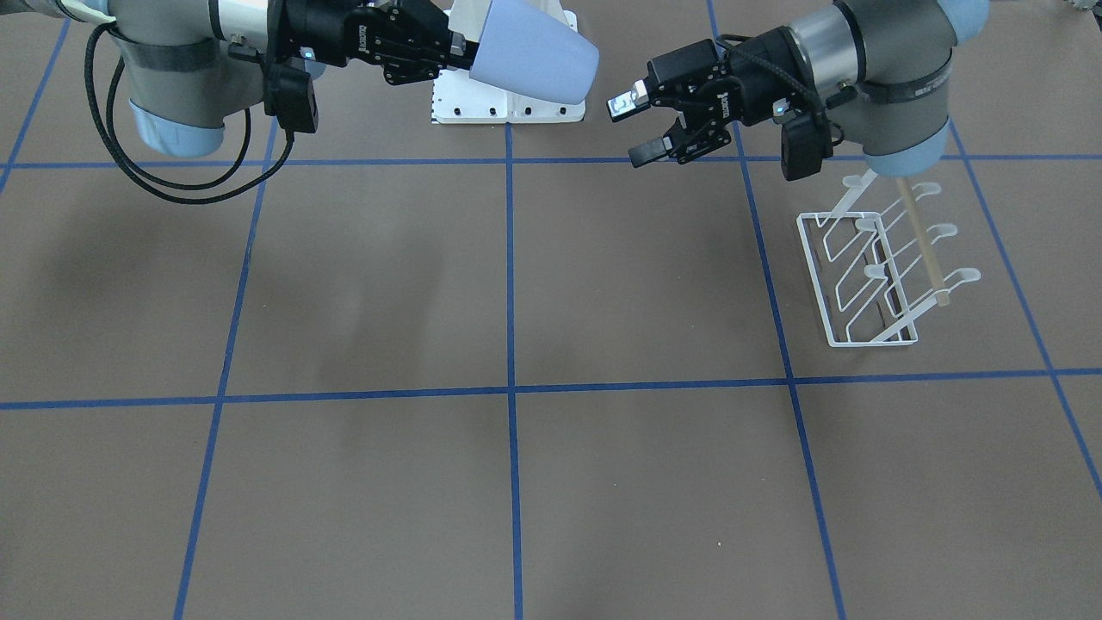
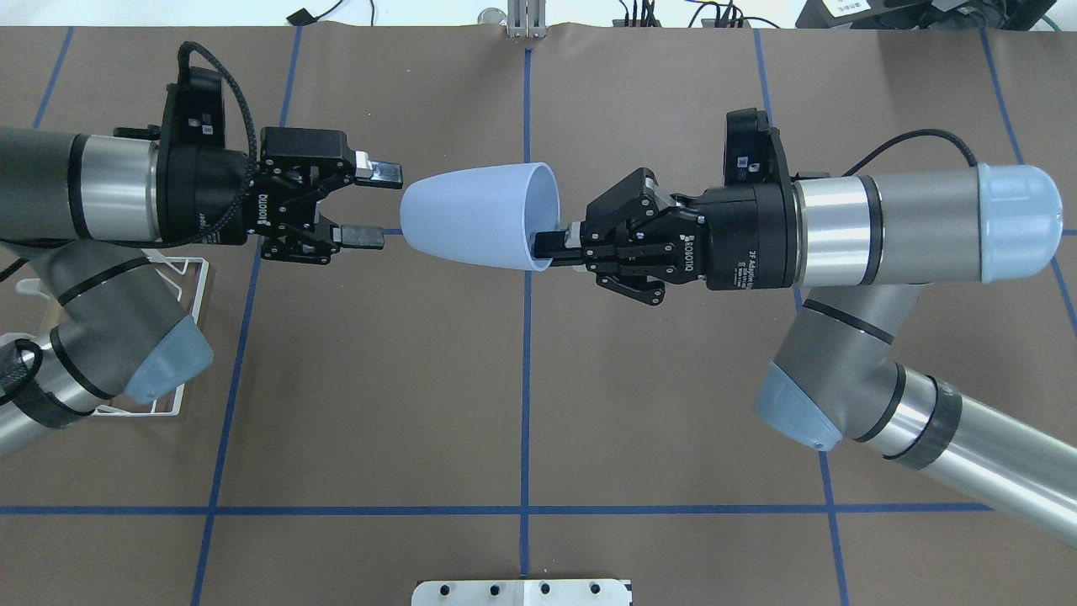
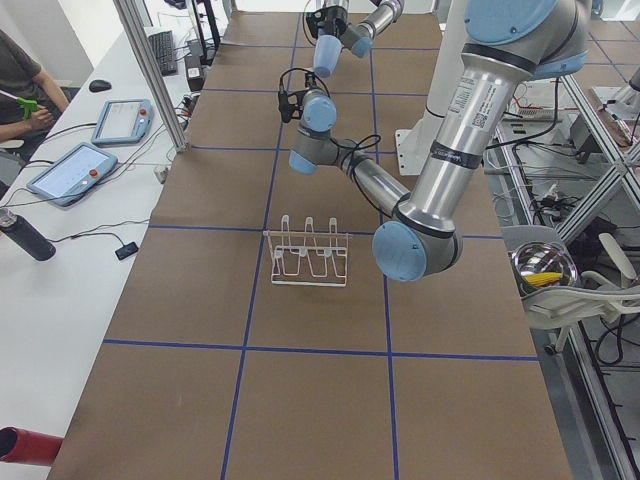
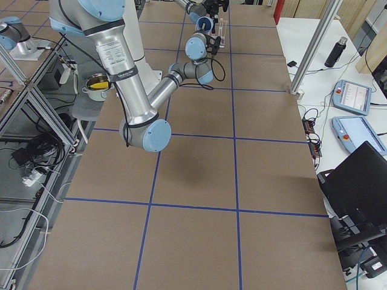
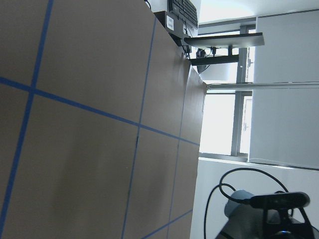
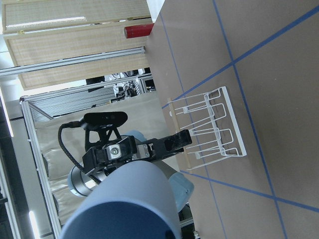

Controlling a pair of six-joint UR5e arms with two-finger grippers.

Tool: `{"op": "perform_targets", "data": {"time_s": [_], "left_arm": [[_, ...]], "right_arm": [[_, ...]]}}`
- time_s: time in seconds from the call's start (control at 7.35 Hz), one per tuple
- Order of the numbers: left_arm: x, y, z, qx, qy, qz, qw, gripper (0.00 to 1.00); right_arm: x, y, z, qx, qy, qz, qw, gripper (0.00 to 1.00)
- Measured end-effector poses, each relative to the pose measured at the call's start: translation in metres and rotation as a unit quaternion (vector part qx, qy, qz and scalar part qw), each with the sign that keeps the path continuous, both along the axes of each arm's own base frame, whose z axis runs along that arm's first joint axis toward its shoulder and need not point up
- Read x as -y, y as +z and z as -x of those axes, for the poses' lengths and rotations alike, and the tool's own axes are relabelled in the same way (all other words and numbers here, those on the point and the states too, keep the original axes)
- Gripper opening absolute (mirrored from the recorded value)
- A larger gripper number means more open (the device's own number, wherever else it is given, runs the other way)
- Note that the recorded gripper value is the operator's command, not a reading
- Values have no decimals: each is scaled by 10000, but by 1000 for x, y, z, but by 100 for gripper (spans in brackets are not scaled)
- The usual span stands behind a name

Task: Hang cup on cup holder
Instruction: 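Close the left gripper on the cup's base held by the right gripper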

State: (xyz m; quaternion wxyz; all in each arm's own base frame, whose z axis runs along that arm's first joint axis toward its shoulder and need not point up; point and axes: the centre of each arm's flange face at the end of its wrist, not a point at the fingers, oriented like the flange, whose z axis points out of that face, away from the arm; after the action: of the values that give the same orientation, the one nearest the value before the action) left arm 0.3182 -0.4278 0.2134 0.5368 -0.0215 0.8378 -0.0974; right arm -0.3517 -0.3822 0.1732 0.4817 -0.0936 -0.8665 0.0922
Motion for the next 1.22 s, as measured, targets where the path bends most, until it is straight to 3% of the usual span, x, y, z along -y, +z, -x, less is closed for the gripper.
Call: {"op": "perform_targets", "data": {"time_s": [0.27,0.68,1.22], "left_arm": [[-6,-9,1,-410,122,226,9988,98],[-11,-13,2,-1046,158,592,9926,98],[-34,-12,-11,-1344,438,512,9886,98]], "right_arm": [[1,17,7,233,-89,-25,9997,0],[-22,17,26,596,-219,8,9980,0],[-32,11,39,979,-45,237,9949,0]]}}
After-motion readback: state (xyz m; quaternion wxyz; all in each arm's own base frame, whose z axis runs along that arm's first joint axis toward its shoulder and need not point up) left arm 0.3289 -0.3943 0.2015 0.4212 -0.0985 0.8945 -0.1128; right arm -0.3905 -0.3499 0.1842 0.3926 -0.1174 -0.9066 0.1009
